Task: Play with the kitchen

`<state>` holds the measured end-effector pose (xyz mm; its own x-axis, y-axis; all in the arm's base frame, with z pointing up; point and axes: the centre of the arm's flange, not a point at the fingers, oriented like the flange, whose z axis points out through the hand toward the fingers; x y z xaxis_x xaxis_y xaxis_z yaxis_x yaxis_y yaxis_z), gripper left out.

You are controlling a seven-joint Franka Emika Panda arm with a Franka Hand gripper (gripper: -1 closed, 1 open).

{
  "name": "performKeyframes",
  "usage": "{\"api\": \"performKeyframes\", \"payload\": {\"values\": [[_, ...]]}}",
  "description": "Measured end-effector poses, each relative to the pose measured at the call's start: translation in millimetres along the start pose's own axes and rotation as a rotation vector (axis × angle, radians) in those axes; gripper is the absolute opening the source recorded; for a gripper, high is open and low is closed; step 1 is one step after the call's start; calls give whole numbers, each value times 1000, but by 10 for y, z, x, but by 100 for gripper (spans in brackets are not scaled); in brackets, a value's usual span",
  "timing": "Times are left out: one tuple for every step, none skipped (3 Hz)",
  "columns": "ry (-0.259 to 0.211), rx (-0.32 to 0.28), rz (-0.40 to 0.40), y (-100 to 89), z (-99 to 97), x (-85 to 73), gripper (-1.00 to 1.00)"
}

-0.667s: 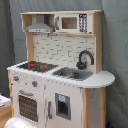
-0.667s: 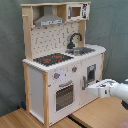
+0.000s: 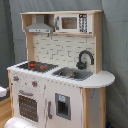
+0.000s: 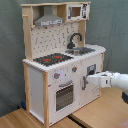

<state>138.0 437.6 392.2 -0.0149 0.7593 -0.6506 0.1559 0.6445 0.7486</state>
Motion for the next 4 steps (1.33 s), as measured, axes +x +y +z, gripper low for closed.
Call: {"api": "performKeyframes", "payload": {"values": [[-36,40,42,133,-55,-92,100],[-92,67,120,390,56,-406,100],[-131,49,124,636,206,-447,100],[-168,33,121,834,380,-470,100]]}}
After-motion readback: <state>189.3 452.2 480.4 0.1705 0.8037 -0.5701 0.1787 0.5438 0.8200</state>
